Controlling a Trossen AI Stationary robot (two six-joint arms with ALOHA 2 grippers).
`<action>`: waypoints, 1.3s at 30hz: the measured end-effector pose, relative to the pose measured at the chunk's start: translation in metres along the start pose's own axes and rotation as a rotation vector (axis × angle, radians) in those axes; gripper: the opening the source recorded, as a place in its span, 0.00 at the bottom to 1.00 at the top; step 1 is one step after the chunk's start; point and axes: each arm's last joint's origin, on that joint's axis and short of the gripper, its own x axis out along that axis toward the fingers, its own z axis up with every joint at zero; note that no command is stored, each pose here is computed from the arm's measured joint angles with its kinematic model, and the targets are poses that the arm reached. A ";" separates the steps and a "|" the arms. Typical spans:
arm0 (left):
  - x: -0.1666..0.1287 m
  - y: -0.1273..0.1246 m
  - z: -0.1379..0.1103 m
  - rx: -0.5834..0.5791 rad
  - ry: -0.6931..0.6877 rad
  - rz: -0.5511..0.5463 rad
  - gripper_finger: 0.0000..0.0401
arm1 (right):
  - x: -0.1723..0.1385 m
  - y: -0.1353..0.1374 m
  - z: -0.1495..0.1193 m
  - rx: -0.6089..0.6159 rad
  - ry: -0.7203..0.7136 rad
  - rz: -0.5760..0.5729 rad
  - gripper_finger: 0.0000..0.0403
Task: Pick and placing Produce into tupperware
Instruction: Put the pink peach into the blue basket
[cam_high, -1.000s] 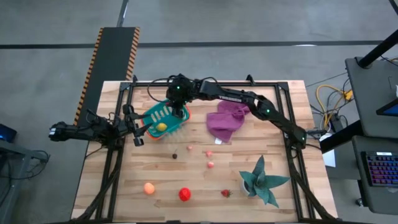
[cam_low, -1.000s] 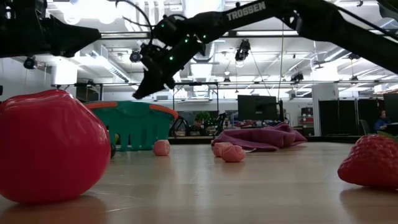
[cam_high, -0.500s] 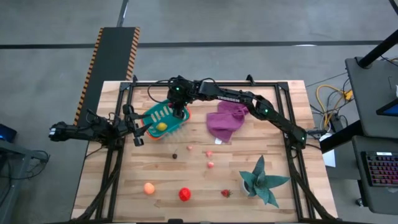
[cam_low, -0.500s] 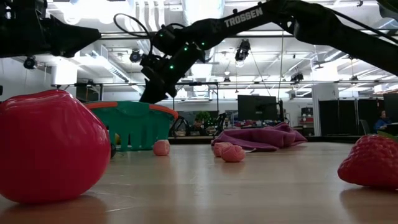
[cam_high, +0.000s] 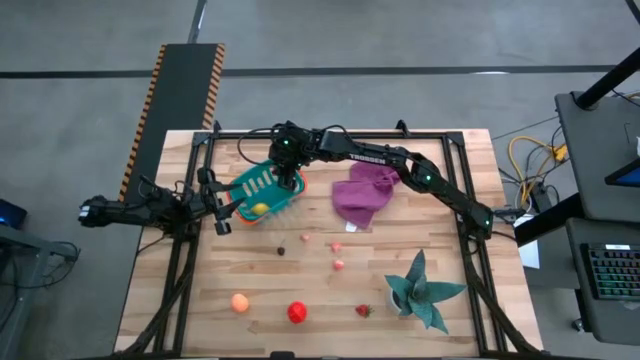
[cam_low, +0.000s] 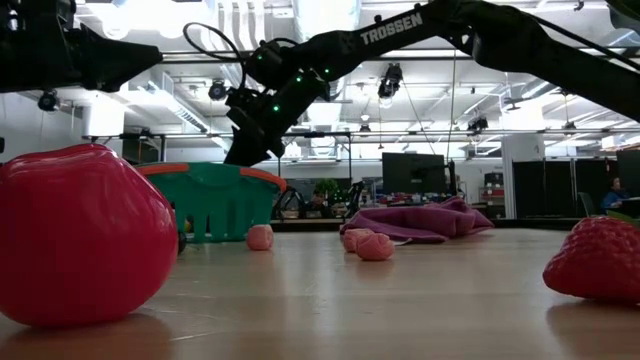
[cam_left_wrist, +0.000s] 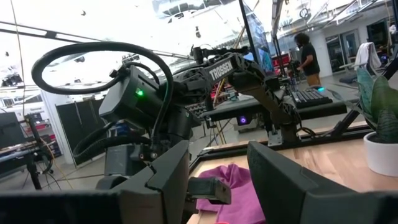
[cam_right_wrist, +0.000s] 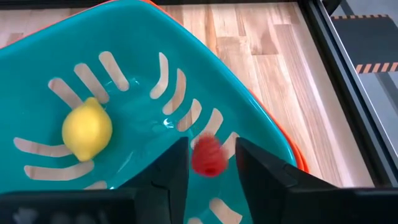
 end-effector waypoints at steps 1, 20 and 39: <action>0.000 0.000 0.000 0.000 0.000 0.000 0.38 | 0.000 0.000 0.000 0.000 0.000 0.000 0.31; 0.000 -0.001 -0.001 0.003 0.009 -0.004 0.38 | -0.100 0.011 0.040 -0.007 -0.028 0.010 0.32; 0.000 -0.001 -0.002 0.006 0.014 -0.005 0.38 | -0.248 0.090 0.034 -0.032 0.220 0.234 0.60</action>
